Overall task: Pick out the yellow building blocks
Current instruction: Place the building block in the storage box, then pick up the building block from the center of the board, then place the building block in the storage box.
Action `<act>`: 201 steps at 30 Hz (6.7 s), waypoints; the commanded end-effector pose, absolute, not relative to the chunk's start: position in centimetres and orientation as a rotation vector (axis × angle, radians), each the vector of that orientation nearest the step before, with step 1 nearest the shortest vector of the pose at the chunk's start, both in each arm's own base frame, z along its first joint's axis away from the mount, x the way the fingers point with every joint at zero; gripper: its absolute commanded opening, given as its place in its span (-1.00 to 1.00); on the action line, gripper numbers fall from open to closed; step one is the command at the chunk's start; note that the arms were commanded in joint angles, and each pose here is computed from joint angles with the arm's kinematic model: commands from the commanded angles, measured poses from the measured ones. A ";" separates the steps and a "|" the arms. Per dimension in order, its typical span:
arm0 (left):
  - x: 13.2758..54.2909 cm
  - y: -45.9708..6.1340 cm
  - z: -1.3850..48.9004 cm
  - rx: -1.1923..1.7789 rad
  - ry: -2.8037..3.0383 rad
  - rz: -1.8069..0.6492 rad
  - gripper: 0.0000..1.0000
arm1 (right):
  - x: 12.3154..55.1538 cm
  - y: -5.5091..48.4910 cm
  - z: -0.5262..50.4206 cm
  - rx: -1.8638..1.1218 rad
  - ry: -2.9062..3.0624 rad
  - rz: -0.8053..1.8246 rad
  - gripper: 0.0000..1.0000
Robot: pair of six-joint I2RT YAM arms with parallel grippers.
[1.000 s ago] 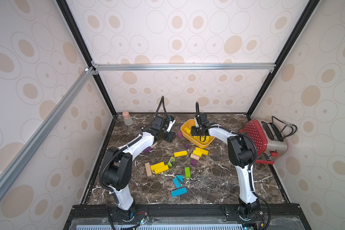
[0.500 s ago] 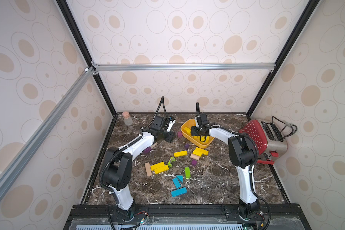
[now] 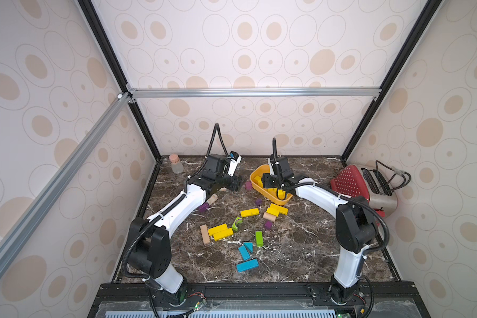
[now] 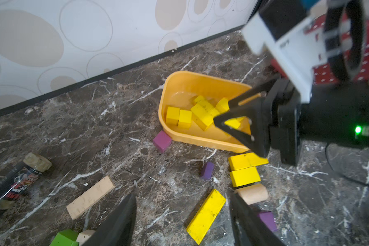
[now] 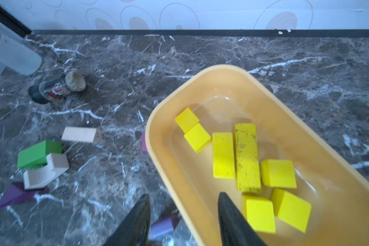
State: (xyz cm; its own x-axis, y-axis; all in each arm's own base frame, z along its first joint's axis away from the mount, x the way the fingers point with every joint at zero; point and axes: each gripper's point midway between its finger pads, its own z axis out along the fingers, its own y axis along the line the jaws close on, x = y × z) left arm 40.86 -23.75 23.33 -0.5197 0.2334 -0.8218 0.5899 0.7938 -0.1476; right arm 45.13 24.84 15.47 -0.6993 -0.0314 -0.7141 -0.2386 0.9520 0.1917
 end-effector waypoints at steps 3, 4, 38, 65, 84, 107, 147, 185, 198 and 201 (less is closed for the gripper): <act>38.6 -26.6 27.0 0.650 2.030 -0.585 0.36 | 39.5 24.3 15.7 -0.223 2.343 0.388 -0.14; 38.1 -27.0 27.1 0.662 2.034 -0.593 0.37 | 38.5 23.9 15.5 -0.225 2.359 0.390 -0.17; 29.2 -22.6 24.0 0.915 1.946 -0.459 0.71 | 34.9 20.5 6.0 0.284 2.518 0.044 0.57; 29.8 -23.0 22.8 0.901 1.997 -0.471 0.74 | 35.6 21.5 2.3 0.275 2.573 -0.076 0.52; 30.2 -23.5 22.7 0.855 2.019 -0.515 0.75 | 36.6 22.3 2.0 0.251 2.608 -0.019 0.31; 30.4 -23.4 22.9 0.850 2.020 -0.506 0.77 | 37.3 23.7 2.6 0.172 2.606 0.020 -0.06; 30.7 -23.5 23.2 0.871 2.023 -0.486 0.79 | 43.1 24.5 13.9 -0.010 2.311 0.145 -0.21; 30.4 -24.5 21.6 0.892 2.109 -0.565 0.82 | 52.2 19.6 9.8 0.173 2.342 0.117 0.37; 30.8 -22.6 22.5 0.815 2.113 -0.453 0.99 | 51.0 20.4 12.0 0.066 2.392 0.161 0.74; 30.4 -22.7 23.1 0.817 2.061 -0.478 0.99 | 50.5 20.2 13.0 0.055 2.357 0.163 0.73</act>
